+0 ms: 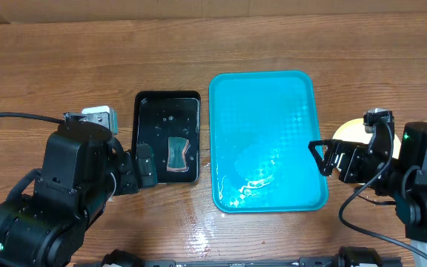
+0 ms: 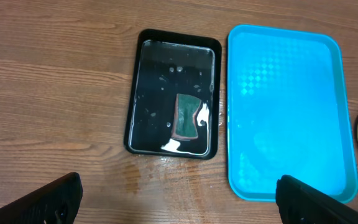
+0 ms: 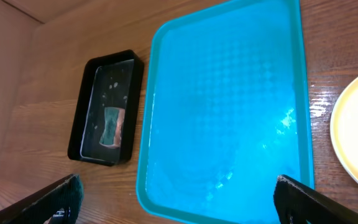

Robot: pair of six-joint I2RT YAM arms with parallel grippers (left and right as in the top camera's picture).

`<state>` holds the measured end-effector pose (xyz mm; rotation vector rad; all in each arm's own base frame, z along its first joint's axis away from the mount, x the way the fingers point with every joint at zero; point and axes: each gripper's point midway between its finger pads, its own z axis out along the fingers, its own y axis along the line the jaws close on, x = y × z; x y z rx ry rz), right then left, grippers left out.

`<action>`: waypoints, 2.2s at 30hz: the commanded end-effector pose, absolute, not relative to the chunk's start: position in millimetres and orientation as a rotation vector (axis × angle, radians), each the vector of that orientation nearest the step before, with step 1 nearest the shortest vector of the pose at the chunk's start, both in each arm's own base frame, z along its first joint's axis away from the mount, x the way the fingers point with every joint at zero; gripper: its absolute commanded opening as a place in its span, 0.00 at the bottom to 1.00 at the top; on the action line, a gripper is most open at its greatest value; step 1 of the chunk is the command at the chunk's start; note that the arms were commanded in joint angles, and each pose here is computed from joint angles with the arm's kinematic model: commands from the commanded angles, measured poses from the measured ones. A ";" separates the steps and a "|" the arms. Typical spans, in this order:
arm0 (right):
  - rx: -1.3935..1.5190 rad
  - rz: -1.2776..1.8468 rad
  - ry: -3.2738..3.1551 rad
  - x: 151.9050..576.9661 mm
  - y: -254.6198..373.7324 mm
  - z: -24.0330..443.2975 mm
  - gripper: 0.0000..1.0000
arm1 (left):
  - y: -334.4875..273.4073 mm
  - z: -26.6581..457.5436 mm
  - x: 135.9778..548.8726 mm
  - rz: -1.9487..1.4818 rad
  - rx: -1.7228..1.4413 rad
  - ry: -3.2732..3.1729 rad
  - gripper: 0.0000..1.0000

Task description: Clean dirty plates on tray and stack at the side

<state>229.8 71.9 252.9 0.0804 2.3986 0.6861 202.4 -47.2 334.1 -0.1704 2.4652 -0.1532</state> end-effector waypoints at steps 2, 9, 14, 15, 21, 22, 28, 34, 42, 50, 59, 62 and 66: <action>0.054 0.688 2.394 233.5 74.4 257.8 1.00 | -43.7 339.1 204.0 -0.139 -0.183 2.446 1.00; 0.043 0.650 2.421 219.0 74.5 254.4 1.00 | -43.7 339.1 204.0 -0.139 -0.183 2.446 1.00; 0.037 0.534 2.285 210.2 61.7 278.1 1.00 | -43.7 339.1 204.0 -0.139 -0.183 2.446 1.00; 0.042 0.508 2.263 208.6 58.4 281.2 1.00 | -43.7 339.1 204.0 -0.139 -0.183 2.446 1.00; 0.045 0.372 2.032 193.2 41.1 307.9 1.00 | -43.7 339.1 204.0 -0.139 -0.183 2.446 1.00; 0.037 0.369 1.991 191.8 41.1 312.1 1.00 | -43.7 339.1 204.0 -0.139 -0.183 2.446 1.00; 0.049 0.329 1.918 191.7 34.6 290.8 1.00 | -43.7 339.1 204.0 -0.139 -0.183 2.446 1.00; 0.039 0.352 1.921 195.9 38.2 247.1 1.00 | -43.7 339.1 204.0 -0.139 -0.183 2.446 1.00; 0.025 0.337 1.812 202.3 36.5 228.7 1.00 | -43.7 339.1 204.0 -0.139 -0.183 2.446 1.00; 0.011 0.337 1.726 217.5 36.7 203.8 1.00 | -43.7 339.1 204.0 -0.139 -0.183 2.446 1.00; -0.009 0.343 1.661 233.6 38.4 180.6 1.00 | -43.7 339.1 204.0 -0.139 -0.183 2.446 1.00; -0.024 0.352 1.638 238.1 40.5 172.5 1.00 | -43.7 339.1 204.0 -0.139 -0.183 2.446 1.00; -0.041 0.350 1.573 241.2 41.4 177.5 1.00 | -43.7 339.1 204.0 -0.139 -0.183 2.446 1.00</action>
